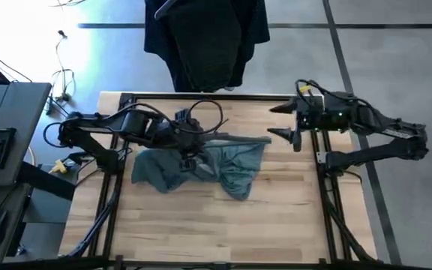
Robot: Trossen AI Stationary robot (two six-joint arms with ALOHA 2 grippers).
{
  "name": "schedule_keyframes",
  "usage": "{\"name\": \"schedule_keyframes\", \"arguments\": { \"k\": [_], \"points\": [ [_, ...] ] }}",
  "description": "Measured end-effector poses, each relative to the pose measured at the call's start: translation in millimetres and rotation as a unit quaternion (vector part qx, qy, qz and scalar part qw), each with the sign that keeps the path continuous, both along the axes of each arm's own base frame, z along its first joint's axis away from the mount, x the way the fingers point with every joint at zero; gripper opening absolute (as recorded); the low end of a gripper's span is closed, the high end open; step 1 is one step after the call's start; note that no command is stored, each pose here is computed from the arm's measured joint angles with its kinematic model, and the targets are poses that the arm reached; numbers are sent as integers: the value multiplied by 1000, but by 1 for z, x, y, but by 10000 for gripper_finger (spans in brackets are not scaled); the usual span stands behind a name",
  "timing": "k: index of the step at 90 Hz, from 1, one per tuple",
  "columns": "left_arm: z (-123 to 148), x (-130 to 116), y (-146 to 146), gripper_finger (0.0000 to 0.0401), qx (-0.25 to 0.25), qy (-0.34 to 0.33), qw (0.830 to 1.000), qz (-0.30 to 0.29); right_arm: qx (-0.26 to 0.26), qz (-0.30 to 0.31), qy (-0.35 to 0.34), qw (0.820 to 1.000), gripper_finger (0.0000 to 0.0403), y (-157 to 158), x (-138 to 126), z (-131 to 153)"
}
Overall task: Hang clothes
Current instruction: Remove the hanger from the light blue polo shirt
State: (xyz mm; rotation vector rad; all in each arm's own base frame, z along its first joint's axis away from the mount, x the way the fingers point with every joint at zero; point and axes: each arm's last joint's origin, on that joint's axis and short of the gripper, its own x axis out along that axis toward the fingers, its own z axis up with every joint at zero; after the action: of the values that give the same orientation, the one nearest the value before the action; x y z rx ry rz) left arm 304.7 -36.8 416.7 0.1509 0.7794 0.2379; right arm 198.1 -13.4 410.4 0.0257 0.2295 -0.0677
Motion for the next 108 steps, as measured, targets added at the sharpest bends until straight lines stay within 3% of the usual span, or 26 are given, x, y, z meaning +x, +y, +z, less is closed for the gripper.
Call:
{"name": "schedule_keyframes", "arguments": {
  "k": [17, 29, 42, 53, 60, 64, 82, 108],
  "points": [
    [-1, 9, -1, 3, -5, -22, 1000, -1, -3, 83, -28, 996, 307, 14, 53, -13],
    [-3, 13, 0, 3, -5, -21, 1000, 0, -4, 81, -23, 996, 291, 21, 78, -22],
    [-4, 15, 1, 3, -7, -21, 1000, -5, -4, 74, -18, 997, 226, 23, 98, -21],
    [-6, 17, 2, 6, -13, -19, 1000, -8, -4, 70, 2, 998, 126, 23, 109, -24],
    [-6, 17, 2, 14, -15, -17, 1000, -4, -10, 52, 24, 998, 42, 22, 109, -23],
    [-6, 16, 3, 19, -15, -14, 1000, -2, -14, 46, 36, 998, 23, 21, 107, -21],
    [-16, 8, 7, 37, -31, 47, 998, 34, -15, 23, 140, 990, 22, 14, 85, -8],
    [-40, 10, 30, 68, -65, 144, 983, 92, -1, -22, 292, 956, 22, 10, 50, -6]
  ]
}}
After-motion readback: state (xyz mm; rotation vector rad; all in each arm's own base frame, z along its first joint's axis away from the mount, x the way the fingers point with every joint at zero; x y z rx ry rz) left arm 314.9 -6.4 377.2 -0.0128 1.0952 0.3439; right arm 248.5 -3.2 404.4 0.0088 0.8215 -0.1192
